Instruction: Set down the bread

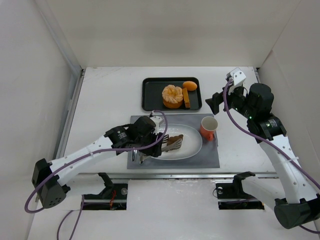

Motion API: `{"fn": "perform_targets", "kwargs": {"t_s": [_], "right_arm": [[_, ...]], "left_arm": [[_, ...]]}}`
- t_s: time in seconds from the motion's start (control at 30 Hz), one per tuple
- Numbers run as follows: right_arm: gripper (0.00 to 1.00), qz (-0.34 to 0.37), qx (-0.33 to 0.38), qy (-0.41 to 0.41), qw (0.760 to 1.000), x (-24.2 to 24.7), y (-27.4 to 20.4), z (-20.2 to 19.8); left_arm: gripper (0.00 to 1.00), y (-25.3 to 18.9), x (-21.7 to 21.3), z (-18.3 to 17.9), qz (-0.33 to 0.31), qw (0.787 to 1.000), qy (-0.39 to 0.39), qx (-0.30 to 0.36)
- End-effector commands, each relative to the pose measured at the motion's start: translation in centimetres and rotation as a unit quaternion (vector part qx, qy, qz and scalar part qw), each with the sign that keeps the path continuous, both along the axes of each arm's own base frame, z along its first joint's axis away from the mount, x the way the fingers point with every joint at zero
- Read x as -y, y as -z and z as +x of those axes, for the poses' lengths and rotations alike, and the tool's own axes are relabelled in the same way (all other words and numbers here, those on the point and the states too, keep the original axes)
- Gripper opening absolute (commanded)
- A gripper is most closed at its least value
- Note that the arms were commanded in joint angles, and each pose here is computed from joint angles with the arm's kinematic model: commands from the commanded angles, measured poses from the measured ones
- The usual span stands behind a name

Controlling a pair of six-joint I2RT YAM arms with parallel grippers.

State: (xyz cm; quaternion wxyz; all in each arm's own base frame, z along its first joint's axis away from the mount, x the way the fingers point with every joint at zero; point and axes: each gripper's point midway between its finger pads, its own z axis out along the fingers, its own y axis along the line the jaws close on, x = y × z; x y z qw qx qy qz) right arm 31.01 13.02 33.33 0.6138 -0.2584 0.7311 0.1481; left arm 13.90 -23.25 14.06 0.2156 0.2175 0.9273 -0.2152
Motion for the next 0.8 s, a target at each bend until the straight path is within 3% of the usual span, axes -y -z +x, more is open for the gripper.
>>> {"fn": "perform_targets", "kwargs": {"t_s": [0.0, 0.23, 0.6, 0.77], "right_arm": [[1.0, 0.003, 0.034, 0.002, 0.999, 0.1, -1.6, 0.3], [1.0, 0.003, 0.034, 0.002, 0.999, 0.1, -1.6, 0.3], [1.0, 0.003, 0.034, 0.002, 0.999, 0.1, -1.6, 0.3], [1.0, 0.005, 0.038, 0.002, 0.999, 0.2, -1.8, 0.1]], "left_arm": [[0.51, -0.5, 0.5, 0.2, -0.015, 1.0, -0.003, 0.008], [0.51, -0.7, -0.4, 0.6, 0.005, 1.0, -0.017, 0.018], [0.5, -10.3, -1.4, 2.3, -0.049, 0.992, -0.063, 0.101], [0.46, -11.2, -3.6, 3.6, -0.023, 0.983, -0.111, 0.141]]}}
